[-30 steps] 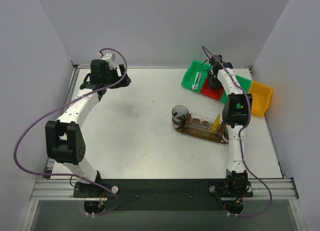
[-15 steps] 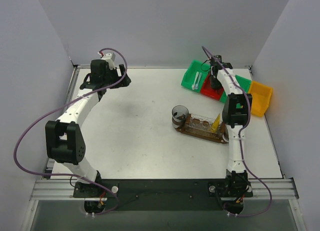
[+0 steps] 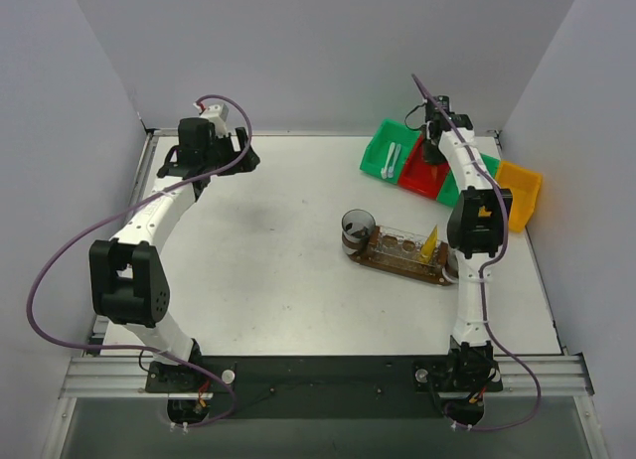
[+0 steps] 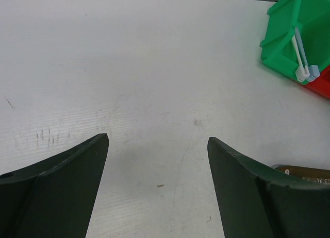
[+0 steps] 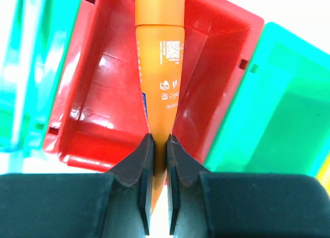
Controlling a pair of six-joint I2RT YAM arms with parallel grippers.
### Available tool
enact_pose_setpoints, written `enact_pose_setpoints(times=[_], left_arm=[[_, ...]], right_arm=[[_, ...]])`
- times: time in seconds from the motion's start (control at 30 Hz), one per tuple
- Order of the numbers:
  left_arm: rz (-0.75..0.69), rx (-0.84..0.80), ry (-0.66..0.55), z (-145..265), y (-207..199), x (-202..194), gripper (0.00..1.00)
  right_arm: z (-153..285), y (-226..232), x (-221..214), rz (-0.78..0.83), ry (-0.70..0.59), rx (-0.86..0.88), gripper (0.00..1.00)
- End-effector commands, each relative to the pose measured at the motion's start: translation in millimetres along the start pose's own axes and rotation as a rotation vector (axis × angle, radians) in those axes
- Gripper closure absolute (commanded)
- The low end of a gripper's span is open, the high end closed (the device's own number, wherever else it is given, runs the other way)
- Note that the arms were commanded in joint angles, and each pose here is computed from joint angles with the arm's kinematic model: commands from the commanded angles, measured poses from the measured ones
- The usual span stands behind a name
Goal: Prepare toiletry sets of a toothbrush and toothpaste on the tray
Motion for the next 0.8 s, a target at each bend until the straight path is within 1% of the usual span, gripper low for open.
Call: enact_pose_setpoints(times=[0.0,0.2,0.23,0.3,0.33,0.4,0.43,0.47,0.5,0.53,0.57,0.6,0.67,0.77], left_arm=[[-0.057,-0.038,-0.156,22.4,-9.3,52.1,0.12],[-0.101,-0.105,-0.226,37.9,-24.3,71.5,0.12],[-0.11,-0.121,-0.238,40.7,-26.9,75.3,0.12],[-0.157,-0.196,-0.271,47.7,-40.5,81.8,0.12],[-0.174,-0.227,-0.281,50.8,-46.3,83.8,0.12],[-0.217,-0.27,-0.306,55.4,-56.8,88.5,0.12],[-0.237,-0.322,-0.309,58.6,-66.9,87.4,0.12],[-0.273,-0.343,-0.325,60.4,-72.2,88.7,0.12],[-0.301,-0.379,-0.33,64.0,-84.7,85.8,0.12],[-0.325,-0.405,-0.333,65.9,-92.9,83.6,0.12],[-0.367,-0.417,-0.333,66.4,-98.7,79.6,0.13],[-0.396,-0.446,-0.332,69.7,-113.5,75.3,0.13],[-0.451,-0.46,-0.318,69.4,-125.3,63.5,0.13],[-0.533,-0.493,-0.358,76.2,-149.3,56.2,0.12]], right_arm=[[68.0,-6.1,45.6,-0.09,-0.146,0.067,1.0],[105.7,1.6,56.4,-0.12,-0.185,0.172,1.0],[120.3,0.7,60.8,-0.13,-0.207,0.187,1.0],[133.7,1.7,60.1,-0.15,-0.213,0.217,1.0],[152.4,-0.6,64.9,-0.163,-0.24,0.237,1.0],[168.4,8.1,59.2,-0.17,-0.228,0.315,1.0],[188.1,7.9,60.9,-0.174,-0.248,0.352,1.0],[195.5,11.1,56.4,-0.173,-0.237,0.383,1.0],[204.3,21.2,48.1,-0.168,-0.208,0.452,1.0],[221.1,22.1,45.8,-0.172,-0.211,0.488,1.0],[228.5,23.6,37.2,-0.172,-0.182,0.51,1.0],[237.4,29.3,29.6,-0.166,-0.16,0.546,1.0],[258.9,38.1,7.4,-0.171,-0.08,0.637,1.0],[288.2,52.8,-29.0,-0.154,0.04,0.752,1.0]])
Point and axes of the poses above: each gripper's point midway between its finger pads, its own z axis back along the fingers, its own y axis along the line the jaws close on, x = y × z, the point moved 1 cm from there along z, back along the fingers, and after that the axes turned 13 degrees about -z, right-handed, at the moved point
